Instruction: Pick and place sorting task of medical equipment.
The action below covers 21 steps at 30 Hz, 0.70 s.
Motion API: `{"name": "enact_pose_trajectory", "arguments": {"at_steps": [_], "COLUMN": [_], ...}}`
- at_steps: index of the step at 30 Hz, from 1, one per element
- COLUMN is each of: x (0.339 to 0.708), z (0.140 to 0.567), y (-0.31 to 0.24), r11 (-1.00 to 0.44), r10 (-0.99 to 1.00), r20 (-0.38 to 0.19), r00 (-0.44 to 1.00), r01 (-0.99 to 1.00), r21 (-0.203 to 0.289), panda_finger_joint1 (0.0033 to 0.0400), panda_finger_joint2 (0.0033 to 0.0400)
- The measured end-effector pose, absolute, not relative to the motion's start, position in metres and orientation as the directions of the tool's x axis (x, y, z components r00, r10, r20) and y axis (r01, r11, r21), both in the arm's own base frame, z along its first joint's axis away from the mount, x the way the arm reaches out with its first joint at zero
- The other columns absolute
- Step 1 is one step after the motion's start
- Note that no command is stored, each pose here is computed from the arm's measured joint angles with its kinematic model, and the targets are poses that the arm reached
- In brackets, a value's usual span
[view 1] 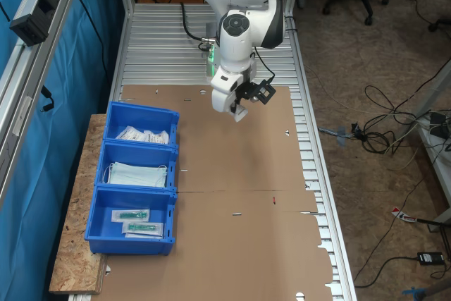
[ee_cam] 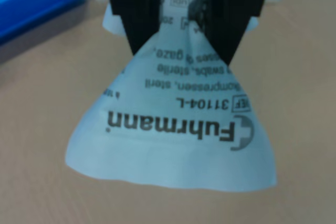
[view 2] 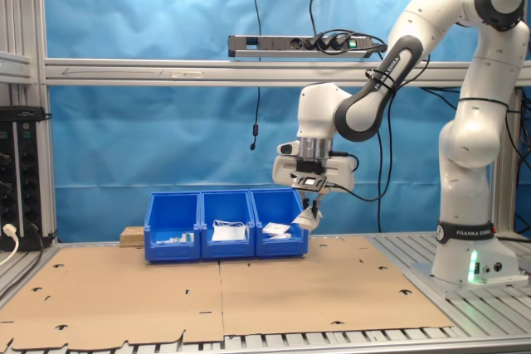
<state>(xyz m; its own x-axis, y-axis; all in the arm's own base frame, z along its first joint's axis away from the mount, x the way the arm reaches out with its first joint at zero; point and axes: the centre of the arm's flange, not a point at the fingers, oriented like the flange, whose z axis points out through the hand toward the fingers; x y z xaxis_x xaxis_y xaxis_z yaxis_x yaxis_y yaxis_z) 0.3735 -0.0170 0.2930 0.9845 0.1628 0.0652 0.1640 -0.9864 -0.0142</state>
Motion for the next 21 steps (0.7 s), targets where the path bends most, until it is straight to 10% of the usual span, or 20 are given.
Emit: {"name": "enact_pose_trajectory", "arguments": {"at_steps": [21], "x": [0.383], "z": [0.329], "y": [-0.095], "r11": [-0.981], "r10": [0.153], "r20": [-0.041], "r00": [0.987], "r01": [0.157], "r21": [0.112], "panda_finger_joint1": [0.0063], "panda_finger_joint2": [0.0063]}}
